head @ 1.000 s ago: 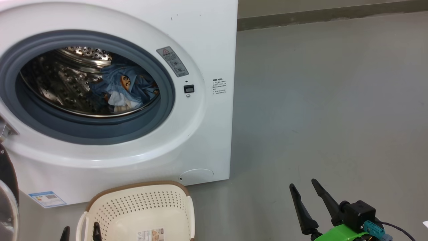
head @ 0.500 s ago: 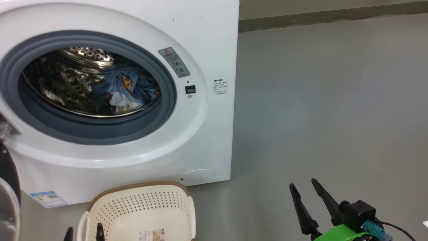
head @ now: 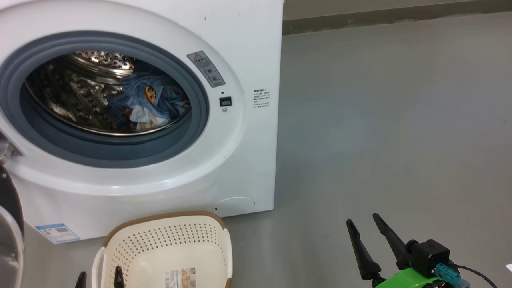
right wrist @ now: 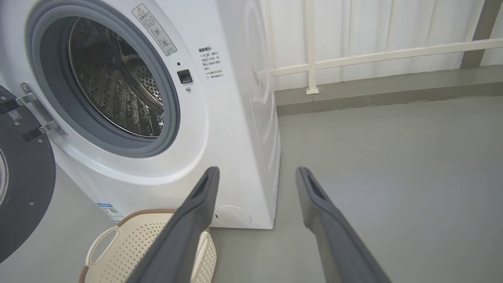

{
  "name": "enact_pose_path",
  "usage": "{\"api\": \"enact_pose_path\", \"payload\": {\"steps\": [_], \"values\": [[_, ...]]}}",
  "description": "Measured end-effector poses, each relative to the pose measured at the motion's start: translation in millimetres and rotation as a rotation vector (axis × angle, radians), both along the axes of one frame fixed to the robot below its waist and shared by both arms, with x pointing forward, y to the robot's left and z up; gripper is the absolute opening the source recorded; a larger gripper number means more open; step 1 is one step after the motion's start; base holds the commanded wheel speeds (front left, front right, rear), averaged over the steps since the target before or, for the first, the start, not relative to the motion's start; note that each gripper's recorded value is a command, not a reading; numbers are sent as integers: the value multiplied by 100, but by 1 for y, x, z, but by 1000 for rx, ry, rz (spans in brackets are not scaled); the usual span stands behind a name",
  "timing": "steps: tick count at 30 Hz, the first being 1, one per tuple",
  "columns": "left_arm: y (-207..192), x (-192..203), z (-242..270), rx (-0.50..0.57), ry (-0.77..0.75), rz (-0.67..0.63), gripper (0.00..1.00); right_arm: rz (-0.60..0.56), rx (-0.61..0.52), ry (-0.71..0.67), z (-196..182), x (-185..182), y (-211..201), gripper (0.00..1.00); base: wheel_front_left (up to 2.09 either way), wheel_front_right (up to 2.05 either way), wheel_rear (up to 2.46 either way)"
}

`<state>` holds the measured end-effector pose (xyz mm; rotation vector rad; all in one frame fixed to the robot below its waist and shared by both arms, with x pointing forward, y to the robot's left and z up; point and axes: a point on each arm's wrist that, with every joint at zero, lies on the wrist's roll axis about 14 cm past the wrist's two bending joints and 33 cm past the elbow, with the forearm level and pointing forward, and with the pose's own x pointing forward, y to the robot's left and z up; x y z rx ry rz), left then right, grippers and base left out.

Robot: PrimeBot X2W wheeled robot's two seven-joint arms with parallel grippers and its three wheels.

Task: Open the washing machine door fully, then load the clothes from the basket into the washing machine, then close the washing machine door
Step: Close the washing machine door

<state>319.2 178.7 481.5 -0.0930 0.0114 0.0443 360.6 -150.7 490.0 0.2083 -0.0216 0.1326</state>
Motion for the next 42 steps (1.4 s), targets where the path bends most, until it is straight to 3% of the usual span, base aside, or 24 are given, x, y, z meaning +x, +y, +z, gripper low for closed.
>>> {"api": "enact_pose_path", "payload": {"steps": [17, 42], "values": [[3, 0, 2, -6, -5, 15, 100, -8, 1, -1, 0, 1, -3, 100, -150, 150, 0], [15, -12, 6, -20, -21, 65, 100, 45, 1, -8, 2, 6, 15, 100, -6, 6, 0]]}}
